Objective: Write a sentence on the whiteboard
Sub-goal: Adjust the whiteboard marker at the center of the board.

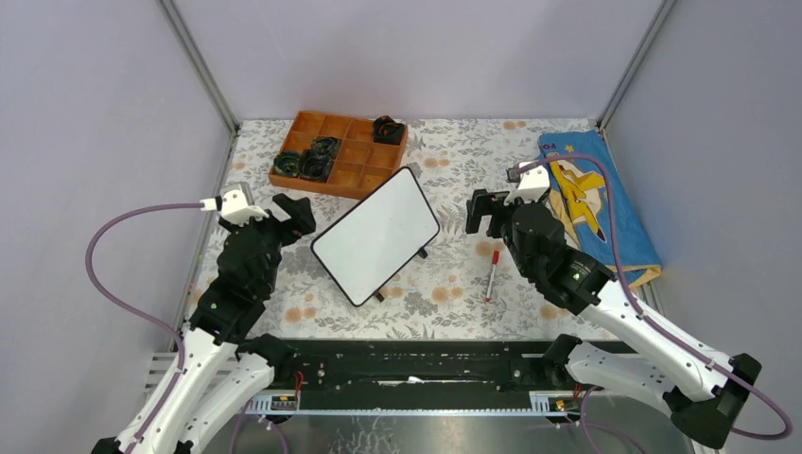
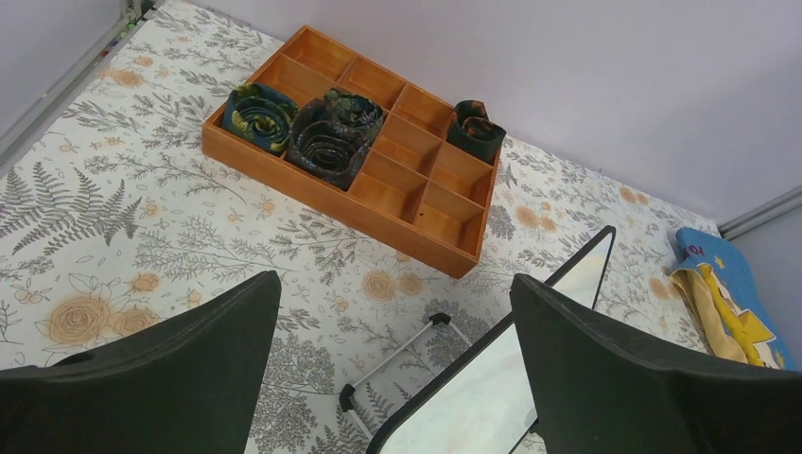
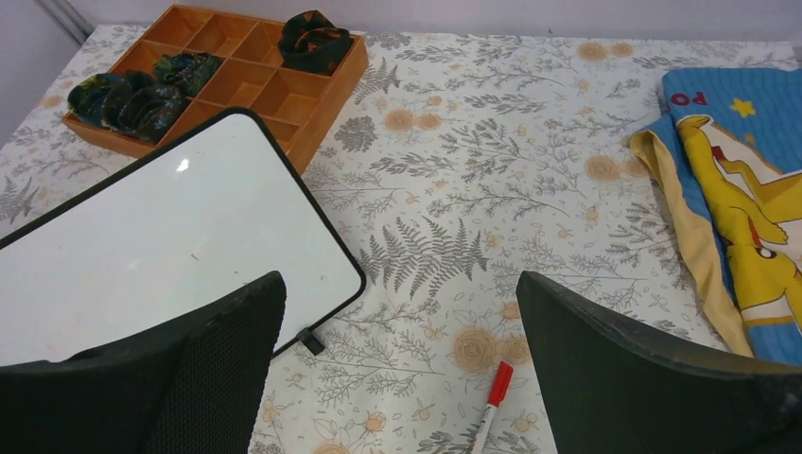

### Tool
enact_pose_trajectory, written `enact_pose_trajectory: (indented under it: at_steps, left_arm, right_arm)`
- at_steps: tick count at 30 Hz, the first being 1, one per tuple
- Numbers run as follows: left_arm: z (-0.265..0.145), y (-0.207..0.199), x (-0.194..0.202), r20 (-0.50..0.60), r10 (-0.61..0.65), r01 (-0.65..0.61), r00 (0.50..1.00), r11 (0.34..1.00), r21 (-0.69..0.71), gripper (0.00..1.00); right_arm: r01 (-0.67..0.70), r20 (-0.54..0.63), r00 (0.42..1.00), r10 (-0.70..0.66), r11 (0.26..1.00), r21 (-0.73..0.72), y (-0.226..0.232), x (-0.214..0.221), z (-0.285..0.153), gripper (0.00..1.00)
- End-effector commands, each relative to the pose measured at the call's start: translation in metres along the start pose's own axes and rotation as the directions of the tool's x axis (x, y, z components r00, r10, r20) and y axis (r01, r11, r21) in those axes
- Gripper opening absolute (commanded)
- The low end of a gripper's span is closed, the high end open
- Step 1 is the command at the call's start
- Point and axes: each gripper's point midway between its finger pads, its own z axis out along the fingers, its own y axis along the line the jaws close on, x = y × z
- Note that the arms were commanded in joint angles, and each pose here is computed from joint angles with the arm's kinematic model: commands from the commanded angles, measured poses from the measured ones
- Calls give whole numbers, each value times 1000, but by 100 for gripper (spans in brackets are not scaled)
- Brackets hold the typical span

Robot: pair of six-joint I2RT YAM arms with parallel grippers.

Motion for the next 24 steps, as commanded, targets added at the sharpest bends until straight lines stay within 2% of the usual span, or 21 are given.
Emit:
enact_pose_trajectory:
  at_steps: [1,6,12,20,24]
  left_arm:
    - [0,-2,-21,81,-36,36,996,999,3,99]
    - [-1,-19,-35,72,-7,3,997,998,59,99]
    - [-6,-51,-63,123,-6,-19,992,980,199,99]
    - [-11,-68,-42,144,-25,-27,989,937,349,99]
    - [-14,-69,-28,136,-55,-3,989,919,395,99]
  right_arm:
    - [-17,43,999,12,995,97,-16,-12,3,100]
    - [40,-58,998,-30,982,186,-26,0,6,100]
    - [2,-99,995,15,986,168,-27,32,3,97]
    - [-40,-236,967,97,972,233,-44,97,2,92]
    - [-171,-301,921,249,950,262,-59,126,6,88]
